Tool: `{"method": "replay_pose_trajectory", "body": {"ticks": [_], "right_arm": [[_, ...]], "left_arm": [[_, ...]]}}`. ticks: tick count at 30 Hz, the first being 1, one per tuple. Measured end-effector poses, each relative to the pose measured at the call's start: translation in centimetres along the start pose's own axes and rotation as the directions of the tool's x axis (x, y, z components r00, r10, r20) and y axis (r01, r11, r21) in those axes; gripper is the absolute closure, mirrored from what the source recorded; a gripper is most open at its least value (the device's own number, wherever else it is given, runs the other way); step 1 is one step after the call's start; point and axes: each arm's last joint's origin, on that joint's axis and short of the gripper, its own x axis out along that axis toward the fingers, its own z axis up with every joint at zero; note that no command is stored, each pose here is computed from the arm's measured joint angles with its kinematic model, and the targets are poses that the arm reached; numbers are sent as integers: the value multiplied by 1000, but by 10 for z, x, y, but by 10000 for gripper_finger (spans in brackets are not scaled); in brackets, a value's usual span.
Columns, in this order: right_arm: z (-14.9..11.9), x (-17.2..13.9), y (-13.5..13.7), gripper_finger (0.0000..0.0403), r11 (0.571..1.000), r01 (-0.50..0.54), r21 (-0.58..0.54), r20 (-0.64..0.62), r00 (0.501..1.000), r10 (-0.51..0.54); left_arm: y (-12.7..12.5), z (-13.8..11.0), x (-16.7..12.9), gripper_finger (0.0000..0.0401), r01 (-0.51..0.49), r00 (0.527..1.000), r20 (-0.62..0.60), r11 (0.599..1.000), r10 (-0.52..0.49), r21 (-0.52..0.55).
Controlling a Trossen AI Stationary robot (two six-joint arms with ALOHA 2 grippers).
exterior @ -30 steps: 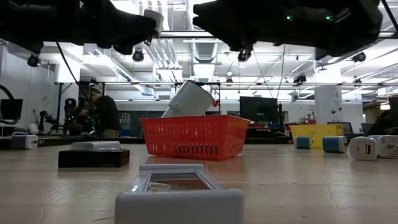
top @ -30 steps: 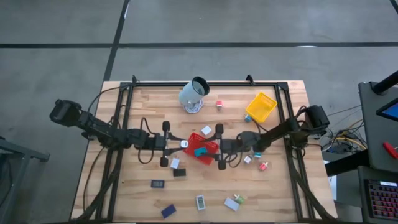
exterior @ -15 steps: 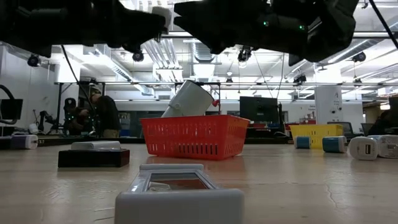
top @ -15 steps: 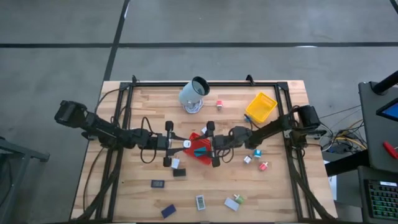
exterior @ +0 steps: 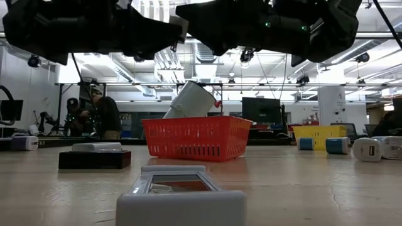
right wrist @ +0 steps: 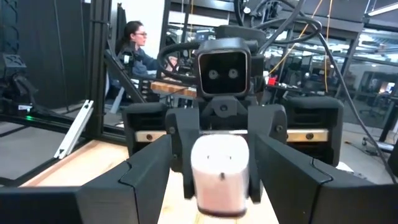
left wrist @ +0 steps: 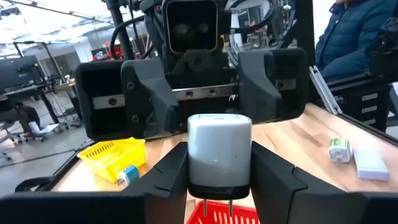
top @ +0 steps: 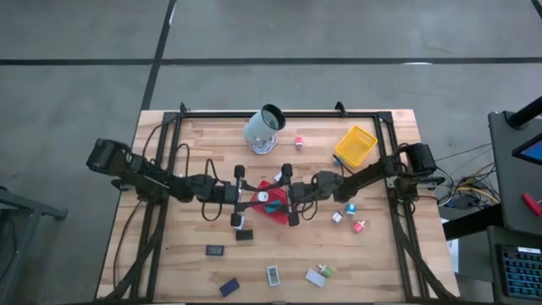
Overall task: Pick & Place Office items
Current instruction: Put the left white black charger adapter into the yellow basket
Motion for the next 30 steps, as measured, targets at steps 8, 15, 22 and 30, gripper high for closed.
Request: {"method": "replay_pose_trajectory", "body": {"ticks": [8,15,22,30], "right_arm": [[0,0,0,179,1000,1,8,0,1000,-1],[1,2,0,179,1000,3,8,-7,1000,-3],[1,2,-1,179,1000,21,8,-9,1000,-21],[0,2,-1,210,999,31,8,-14,999,-31]], "left_arm": [[1,1,1,271,0,1000,8,1000,0,-4],[1,1,1,271,-2,1000,11,1000,2,-5],[1,2,2,271,1,1000,12,1000,-1,-5],[1,2,2,271,2,1000,13,1000,-2,-5]]}}
